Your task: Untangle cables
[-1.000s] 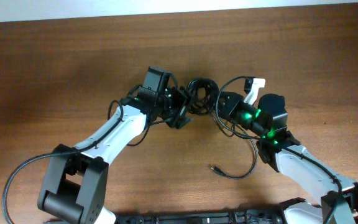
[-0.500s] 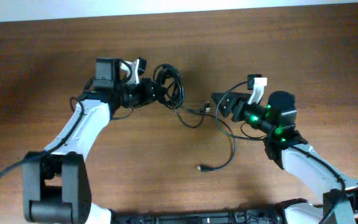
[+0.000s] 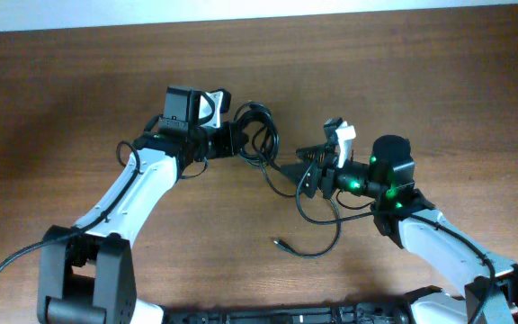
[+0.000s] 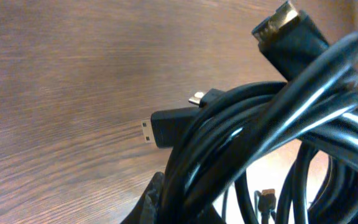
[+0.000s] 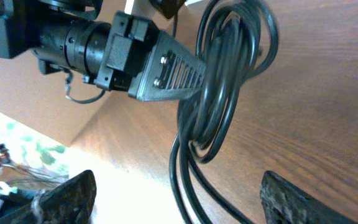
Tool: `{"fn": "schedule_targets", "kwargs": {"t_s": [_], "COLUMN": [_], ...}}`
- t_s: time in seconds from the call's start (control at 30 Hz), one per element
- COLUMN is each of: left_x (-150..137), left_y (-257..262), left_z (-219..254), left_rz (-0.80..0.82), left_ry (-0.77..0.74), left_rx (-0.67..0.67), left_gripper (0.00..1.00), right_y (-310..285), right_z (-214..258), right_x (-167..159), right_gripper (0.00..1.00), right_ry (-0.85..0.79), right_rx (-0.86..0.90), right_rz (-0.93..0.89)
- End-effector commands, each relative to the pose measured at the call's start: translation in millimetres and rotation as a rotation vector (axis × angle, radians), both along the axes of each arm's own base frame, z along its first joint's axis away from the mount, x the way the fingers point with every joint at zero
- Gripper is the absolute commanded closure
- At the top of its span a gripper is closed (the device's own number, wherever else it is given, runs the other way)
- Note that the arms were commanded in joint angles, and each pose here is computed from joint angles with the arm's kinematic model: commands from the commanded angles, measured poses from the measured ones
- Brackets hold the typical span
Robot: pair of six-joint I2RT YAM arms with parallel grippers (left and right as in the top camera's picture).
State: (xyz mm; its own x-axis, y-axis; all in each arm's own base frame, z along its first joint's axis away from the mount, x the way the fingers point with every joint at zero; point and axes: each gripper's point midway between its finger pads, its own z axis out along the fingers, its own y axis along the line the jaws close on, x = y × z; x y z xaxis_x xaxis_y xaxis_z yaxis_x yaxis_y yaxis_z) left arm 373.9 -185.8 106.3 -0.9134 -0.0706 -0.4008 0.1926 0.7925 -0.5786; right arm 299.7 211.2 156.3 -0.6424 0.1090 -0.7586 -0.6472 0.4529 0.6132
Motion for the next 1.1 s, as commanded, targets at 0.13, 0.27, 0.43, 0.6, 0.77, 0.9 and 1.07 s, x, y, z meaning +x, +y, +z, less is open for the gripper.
{"fn": "schedule_targets", "kwargs": {"t_s": [0.13,0.27,0.43,0.6,0.77,0.9,1.07], "left_x": [10.4,-9.4,-29.4,-35.5,-19.6,-16.3,-20.0], "left_y": [32.8,35.3,36.5,36.4,75.1,84.4,69.3], "left_z": [77.5,114.5,161.1,163.6,155.3,154.6,145.6], "left_rz": [0.141,0.088,0.099,0.142,0.31,0.349,0.302], "left_ry": [-0.145,-0.197,-0.295,-0.249,-0.286,-0.297,-0.279], "left_rx": [0.13,0.14,0.075,0.032,0.211,0.252,0.254], "left_gripper": [1.0,1.0,1.0,1.0,1.0,1.0,1.0], "right_y": [-8.7,34.4,58.2,66.9,69.7,91.5,87.9], "right_z": [34.5,72.3,76.6,51.6,51.1,70.4,119.8], "right_x": [22.2,-4.7,-23.9,-2.4,-4.7,-38.7,-34.4], "right_gripper": [0.02,0.02,0.02,0.25,0.94,0.96,0.96], "right_ry": [-0.112,-0.207,-0.302,-0.367,-0.276,-0.208,-0.154], "right_rx": [-0.457,-0.394,-0.509,-0.721,-0.655,-0.476,-0.245], "right_rz": [0.023,0.152,0.118,-0.056,-0.088,0.067,0.016]}}
